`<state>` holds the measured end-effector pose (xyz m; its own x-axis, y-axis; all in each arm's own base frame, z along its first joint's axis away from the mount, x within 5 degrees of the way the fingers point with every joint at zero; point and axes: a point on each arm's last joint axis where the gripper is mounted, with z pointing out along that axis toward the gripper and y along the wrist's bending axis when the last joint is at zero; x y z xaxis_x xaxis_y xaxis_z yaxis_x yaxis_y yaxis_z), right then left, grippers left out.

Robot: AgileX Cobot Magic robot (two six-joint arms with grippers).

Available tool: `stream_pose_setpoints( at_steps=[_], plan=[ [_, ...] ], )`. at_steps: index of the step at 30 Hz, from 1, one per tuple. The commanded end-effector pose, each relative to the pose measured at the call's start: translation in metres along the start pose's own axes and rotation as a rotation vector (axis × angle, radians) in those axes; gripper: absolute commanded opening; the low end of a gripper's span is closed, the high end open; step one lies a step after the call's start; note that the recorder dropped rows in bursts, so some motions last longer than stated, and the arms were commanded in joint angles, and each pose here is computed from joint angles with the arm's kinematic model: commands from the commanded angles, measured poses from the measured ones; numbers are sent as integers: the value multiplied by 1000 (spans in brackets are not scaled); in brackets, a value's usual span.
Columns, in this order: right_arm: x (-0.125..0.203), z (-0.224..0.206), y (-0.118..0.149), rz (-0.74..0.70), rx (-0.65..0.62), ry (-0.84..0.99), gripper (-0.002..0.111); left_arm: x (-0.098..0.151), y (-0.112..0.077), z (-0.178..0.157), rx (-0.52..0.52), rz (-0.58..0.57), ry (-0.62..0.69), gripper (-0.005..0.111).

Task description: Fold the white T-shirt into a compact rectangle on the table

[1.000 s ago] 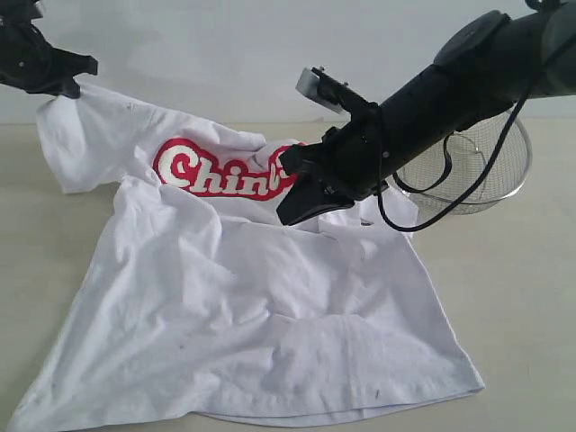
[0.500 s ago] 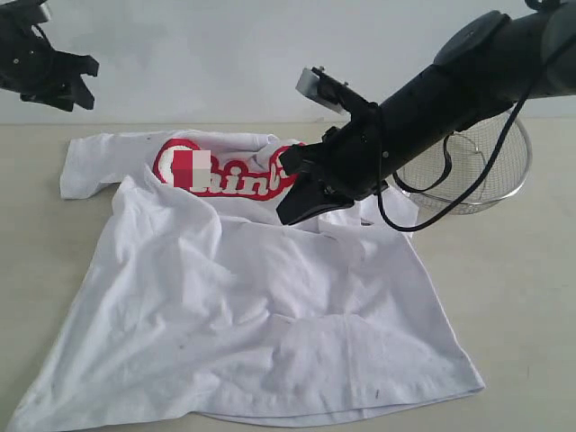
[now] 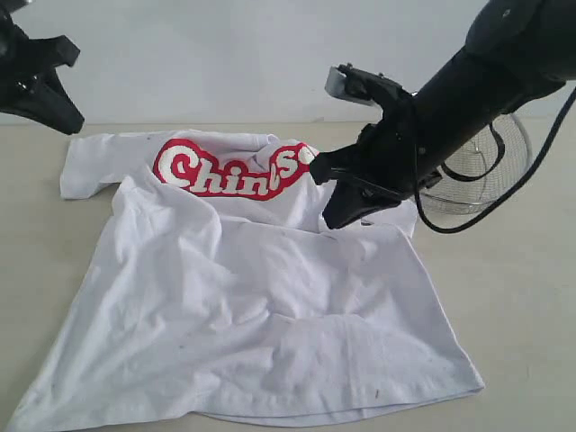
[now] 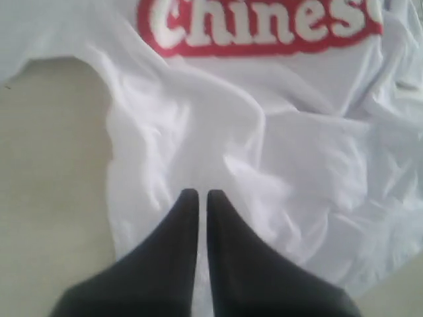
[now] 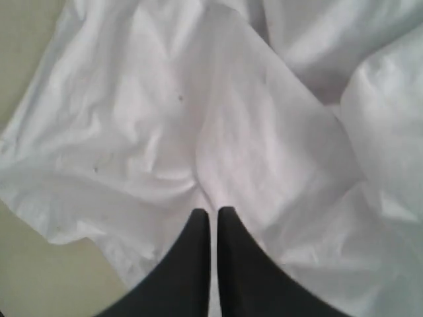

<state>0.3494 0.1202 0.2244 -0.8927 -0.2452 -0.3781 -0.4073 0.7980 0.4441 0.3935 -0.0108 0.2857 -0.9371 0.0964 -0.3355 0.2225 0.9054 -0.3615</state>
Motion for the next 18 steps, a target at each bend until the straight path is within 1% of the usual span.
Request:
stream_pose_setpoints(
  at_steps=[1, 3, 4, 7, 10, 12, 15, 18],
  plan=[
    [13, -2, 0, 21, 8, 56, 0, 42, -39, 11, 34, 61, 64, 5],
    [29, 2, 0, 44, 5, 91, 0, 69, -47, 22, -3, 93, 104, 5],
    [40, 4, -1, 59, 13, 102, 0, 84, -47, 28, -41, 91, 115, 5],
    [62, 6, -3, 85, 34, 113, 0, 111, -39, 42, -93, 22, 134, 5],
    [78, 6, -3, 104, 49, 116, 0, 129, -36, 55, -80, -31, 153, 5],
    [86, 5, -3, 114, 53, 122, 0, 141, -37, 63, -48, -58, 180, 5],
    [99, 4, -2, 112, 62, 149, 0, 157, -41, 74, -24, -50, 213, 5],
    [111, 8, -8, 116, 103, 172, 0, 167, -44, 83, -29, -44, 224, 5]
  ],
)
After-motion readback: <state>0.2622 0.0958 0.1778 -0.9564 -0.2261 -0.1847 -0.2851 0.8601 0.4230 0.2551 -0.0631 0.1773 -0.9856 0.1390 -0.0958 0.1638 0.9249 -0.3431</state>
